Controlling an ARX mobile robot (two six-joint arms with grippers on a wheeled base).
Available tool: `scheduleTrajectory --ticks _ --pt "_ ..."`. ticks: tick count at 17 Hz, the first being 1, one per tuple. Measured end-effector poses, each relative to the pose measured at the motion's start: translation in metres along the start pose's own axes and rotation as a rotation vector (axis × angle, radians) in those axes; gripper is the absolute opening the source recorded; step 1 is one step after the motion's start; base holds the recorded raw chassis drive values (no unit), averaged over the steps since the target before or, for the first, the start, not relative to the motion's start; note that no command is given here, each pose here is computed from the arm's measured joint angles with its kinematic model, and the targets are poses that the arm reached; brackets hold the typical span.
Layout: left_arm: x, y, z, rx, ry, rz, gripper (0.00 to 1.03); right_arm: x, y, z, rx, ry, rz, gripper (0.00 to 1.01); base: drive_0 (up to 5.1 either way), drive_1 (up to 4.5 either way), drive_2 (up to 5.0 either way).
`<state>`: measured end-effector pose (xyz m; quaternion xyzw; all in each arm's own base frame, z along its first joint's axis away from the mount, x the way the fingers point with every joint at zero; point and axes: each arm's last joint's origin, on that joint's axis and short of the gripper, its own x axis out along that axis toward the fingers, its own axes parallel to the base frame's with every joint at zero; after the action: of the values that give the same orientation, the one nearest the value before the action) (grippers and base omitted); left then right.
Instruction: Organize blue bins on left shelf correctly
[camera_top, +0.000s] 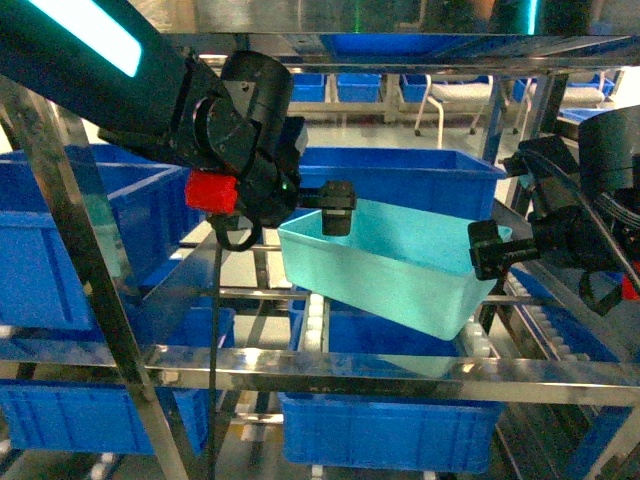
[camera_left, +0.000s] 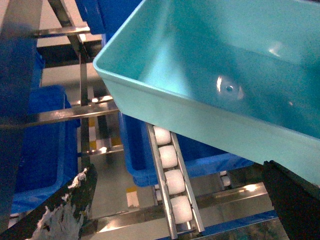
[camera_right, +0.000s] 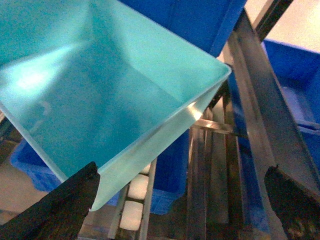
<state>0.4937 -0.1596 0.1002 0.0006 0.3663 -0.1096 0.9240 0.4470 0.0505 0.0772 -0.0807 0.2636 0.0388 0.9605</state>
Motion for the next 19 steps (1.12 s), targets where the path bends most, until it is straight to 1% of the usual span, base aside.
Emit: scheduleTrajectory --ticks 4,5,6,7,8,10,11,12,14,15,16,17,18,19 --pt "-0.011 -0.002 -0.005 0.004 -0.026 -0.002 0.98 -0.013 0.000 -0.008 0.004 -0.035 -0.016 0.98 0.0 0.00 0.0" --pt "-0.014 -0.002 -0.009 0.004 -0.036 0.006 0.98 -0.018 0.000 -0.012 0.004 -0.049 -0.019 0.98 0.0 0.00 0.0" --pt "-0.020 -0.002 -0.019 0.006 -0.044 0.006 0.98 -0.028 0.000 -0.020 0.005 -0.059 -0.019 0.98 0.0 0.00 0.0" --pt "-0.031 -0.002 -0.033 0.006 -0.037 0.008 0.98 -0.042 0.000 -0.031 -0.002 -0.086 -0.022 0.98 0.0 0.00 0.0" --pt "-0.042 -0.004 -0.042 -0.002 -0.041 0.001 0.98 -0.056 -0.002 -0.038 -0.001 -0.112 -0.030 0.98 0.0 0.00 0.0" --pt "-0.074 -0.009 -0.058 0.004 -0.092 -0.021 0.98 -0.089 -0.005 -0.055 0.002 -0.152 -0.044 0.98 0.0 0.00 0.0" --pt "-0.089 -0.014 -0.068 0.015 -0.103 -0.023 0.98 -0.106 -0.005 -0.064 0.003 -0.168 -0.047 0.98 0.0 0.00 0.0" --pt "-0.102 -0.016 -0.082 0.024 -0.109 -0.017 0.98 -0.125 -0.005 -0.074 0.007 -0.164 -0.051 0.98 0.0 0.00 0.0" --pt "-0.135 -0.017 -0.112 0.044 -0.122 0.029 0.98 -0.163 -0.007 -0.085 0.028 -0.168 -0.055 0.98 0.0 0.00 0.0" --pt "-0.159 -0.016 -0.124 0.048 -0.135 0.066 0.98 -0.186 -0.013 -0.091 0.046 -0.172 -0.065 0.98 0.0 0.00 0.0" --pt "-0.181 -0.013 -0.136 0.053 -0.150 0.104 0.98 -0.206 -0.020 -0.098 0.061 -0.138 -0.089 0.98 0.0 0.00 0.0" --pt "-0.187 -0.011 -0.138 0.051 -0.157 0.112 0.98 -0.215 -0.022 -0.098 0.066 -0.149 -0.101 0.98 0.0 0.00 0.0" --pt "-0.187 -0.011 -0.138 0.052 -0.156 0.113 0.98 -0.215 -0.022 -0.095 0.066 -0.165 -0.101 0.98 0.0 0.00 0.0" --pt "-0.187 -0.011 -0.138 0.052 -0.155 0.113 0.98 -0.215 -0.022 -0.095 0.066 -0.163 -0.100 0.98 0.0 0.00 0.0"
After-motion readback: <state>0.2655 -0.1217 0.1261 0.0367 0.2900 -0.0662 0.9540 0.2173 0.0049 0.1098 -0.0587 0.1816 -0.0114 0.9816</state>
